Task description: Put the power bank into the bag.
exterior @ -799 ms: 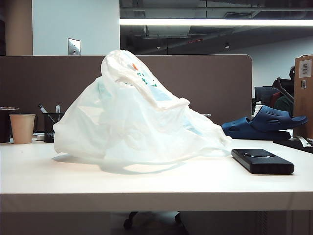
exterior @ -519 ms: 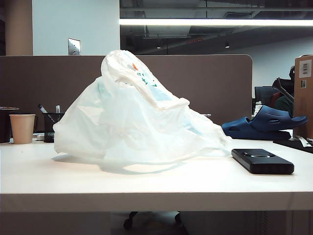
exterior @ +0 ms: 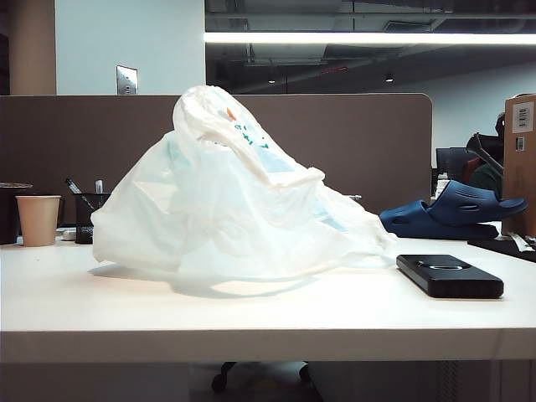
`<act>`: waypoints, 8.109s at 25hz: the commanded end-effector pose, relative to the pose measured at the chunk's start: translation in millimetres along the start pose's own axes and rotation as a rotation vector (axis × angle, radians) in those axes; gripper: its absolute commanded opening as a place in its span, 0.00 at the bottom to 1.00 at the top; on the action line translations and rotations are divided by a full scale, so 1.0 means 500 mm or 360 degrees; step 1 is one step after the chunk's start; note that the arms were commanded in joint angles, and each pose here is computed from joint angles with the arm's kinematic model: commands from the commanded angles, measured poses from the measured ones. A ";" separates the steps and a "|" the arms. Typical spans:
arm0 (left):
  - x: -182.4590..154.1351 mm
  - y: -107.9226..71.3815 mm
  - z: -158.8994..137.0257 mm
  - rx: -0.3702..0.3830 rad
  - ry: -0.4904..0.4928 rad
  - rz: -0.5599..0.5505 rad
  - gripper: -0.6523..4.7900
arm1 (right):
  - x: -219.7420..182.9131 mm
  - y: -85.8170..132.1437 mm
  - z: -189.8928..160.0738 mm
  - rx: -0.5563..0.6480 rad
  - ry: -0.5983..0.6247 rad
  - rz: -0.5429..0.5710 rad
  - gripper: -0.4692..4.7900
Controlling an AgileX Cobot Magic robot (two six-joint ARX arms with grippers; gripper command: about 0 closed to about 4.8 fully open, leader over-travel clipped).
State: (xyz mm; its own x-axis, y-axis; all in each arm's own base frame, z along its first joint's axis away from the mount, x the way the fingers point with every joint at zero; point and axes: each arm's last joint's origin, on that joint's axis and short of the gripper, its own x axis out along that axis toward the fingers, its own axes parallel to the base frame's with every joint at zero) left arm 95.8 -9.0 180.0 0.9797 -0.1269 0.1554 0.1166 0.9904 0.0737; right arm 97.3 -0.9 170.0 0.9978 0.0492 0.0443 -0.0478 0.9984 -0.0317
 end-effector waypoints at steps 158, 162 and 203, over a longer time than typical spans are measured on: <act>0.173 -0.005 0.278 0.0060 0.0395 -0.1016 0.11 | 0.536 0.173 -0.005 0.0268 0.2110 -0.0063 0.97; 0.173 -0.005 0.278 0.0060 0.0395 -0.1017 0.11 | 0.534 0.173 -0.005 0.0266 0.2132 -0.0063 0.76; 0.285 -0.020 0.298 0.0261 0.0066 -0.1235 0.86 | 0.531 0.166 0.124 0.0300 0.1891 0.0006 0.37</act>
State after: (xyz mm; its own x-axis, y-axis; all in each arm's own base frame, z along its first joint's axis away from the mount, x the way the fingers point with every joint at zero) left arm 206.6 -44.9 341.2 0.6357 -0.7703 -0.0490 0.7512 0.6029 0.2687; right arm 354.0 96.0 231.5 0.3817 0.0810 -0.9207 0.0512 0.9928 0.1086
